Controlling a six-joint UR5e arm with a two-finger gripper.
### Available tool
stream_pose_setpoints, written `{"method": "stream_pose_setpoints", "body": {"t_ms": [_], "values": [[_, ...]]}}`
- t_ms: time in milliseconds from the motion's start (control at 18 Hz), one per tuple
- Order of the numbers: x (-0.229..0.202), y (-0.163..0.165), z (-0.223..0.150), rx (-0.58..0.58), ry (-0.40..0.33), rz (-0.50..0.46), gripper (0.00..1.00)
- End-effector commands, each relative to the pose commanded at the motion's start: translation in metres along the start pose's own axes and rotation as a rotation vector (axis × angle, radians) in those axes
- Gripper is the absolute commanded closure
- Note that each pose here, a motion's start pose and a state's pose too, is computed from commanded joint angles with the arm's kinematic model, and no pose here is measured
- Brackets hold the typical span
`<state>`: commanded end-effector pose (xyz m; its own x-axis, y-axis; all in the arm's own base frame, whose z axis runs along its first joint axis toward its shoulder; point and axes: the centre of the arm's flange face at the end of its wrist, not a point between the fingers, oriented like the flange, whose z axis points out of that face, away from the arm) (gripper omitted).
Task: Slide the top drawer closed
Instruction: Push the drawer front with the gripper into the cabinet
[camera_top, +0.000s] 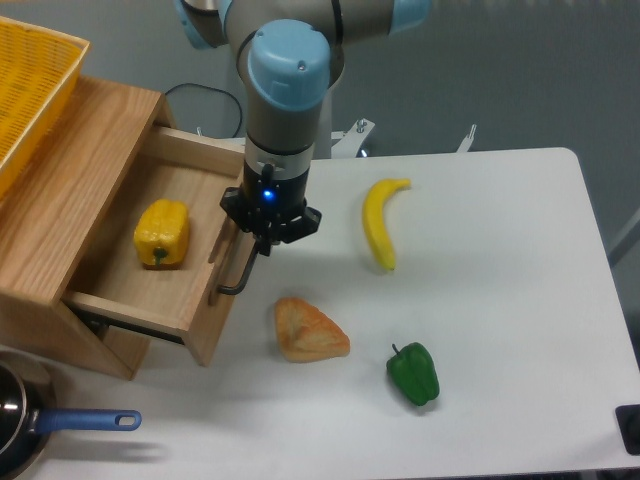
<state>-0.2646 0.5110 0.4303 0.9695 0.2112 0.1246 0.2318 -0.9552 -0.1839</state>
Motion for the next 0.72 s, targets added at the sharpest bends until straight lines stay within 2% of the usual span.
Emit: {"method": "stream_pose_setpoints", "body": {"t_ms": [722], "values": [[0.035, -0.002, 0.001, 0.001, 0.013, 0.021, 0.93]]}}
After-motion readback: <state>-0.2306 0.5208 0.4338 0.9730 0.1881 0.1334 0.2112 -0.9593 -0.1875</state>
